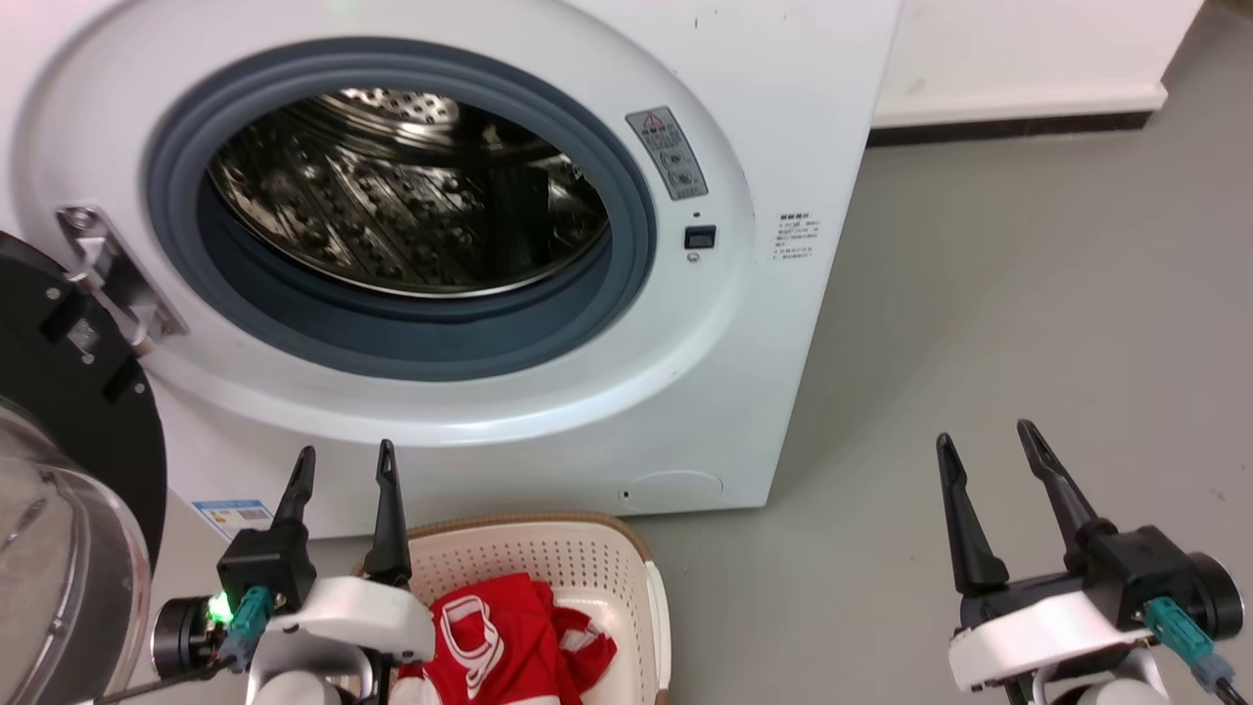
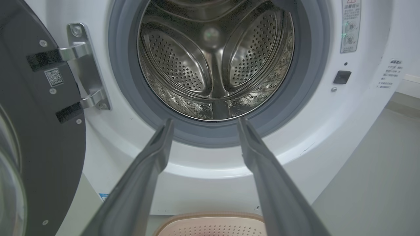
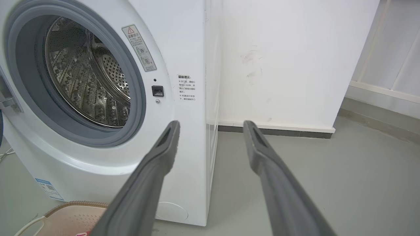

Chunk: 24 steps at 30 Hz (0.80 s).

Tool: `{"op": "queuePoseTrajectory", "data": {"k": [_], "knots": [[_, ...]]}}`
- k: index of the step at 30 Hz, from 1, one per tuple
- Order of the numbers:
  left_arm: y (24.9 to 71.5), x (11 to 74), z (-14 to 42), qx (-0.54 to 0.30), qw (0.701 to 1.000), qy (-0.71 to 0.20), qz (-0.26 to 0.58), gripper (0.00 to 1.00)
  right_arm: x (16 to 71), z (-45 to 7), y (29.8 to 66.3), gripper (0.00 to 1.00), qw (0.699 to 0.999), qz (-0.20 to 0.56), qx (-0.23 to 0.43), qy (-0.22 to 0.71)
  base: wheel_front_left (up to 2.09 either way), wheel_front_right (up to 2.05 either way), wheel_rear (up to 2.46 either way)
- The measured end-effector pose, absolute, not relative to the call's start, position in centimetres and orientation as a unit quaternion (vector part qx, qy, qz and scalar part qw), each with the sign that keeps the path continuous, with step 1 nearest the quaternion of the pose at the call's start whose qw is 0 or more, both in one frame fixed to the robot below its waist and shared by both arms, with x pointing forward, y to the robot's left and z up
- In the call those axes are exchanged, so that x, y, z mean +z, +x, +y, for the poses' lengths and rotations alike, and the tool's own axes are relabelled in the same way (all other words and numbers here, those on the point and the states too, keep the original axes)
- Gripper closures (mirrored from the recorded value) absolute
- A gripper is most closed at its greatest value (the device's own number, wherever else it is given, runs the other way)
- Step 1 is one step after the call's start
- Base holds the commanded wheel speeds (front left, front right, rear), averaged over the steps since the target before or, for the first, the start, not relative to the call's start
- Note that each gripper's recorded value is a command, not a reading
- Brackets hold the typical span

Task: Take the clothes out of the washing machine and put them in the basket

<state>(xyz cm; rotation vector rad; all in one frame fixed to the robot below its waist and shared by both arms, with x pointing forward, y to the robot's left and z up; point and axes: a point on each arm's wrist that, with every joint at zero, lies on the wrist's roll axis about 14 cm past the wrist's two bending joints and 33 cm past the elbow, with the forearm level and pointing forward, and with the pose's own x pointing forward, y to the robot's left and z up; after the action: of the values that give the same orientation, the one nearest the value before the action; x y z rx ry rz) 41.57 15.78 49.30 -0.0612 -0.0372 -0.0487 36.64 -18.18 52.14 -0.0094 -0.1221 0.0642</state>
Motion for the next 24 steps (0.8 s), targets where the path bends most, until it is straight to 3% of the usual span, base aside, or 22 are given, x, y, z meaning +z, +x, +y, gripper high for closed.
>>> {"op": "queuePoseTrajectory", "data": {"k": [10, 24], "knots": [[38.4, 52.1, 16.2, -0.032, 0.998, -0.004, -0.062, 0.0, 52.7, -18.2, 34.3, 0.0, 0.998, -0.064, 0.03, -0.002, 0.0, 0.0, 0.0], [37.3, 54.1, 15.7, -0.038, 0.995, -0.006, -0.094, 0.0, 52.7, -18.0, 33.8, 0.0, 0.998, -0.061, 0.033, 0.002, 0.0, 0.0, 0.0]]}}
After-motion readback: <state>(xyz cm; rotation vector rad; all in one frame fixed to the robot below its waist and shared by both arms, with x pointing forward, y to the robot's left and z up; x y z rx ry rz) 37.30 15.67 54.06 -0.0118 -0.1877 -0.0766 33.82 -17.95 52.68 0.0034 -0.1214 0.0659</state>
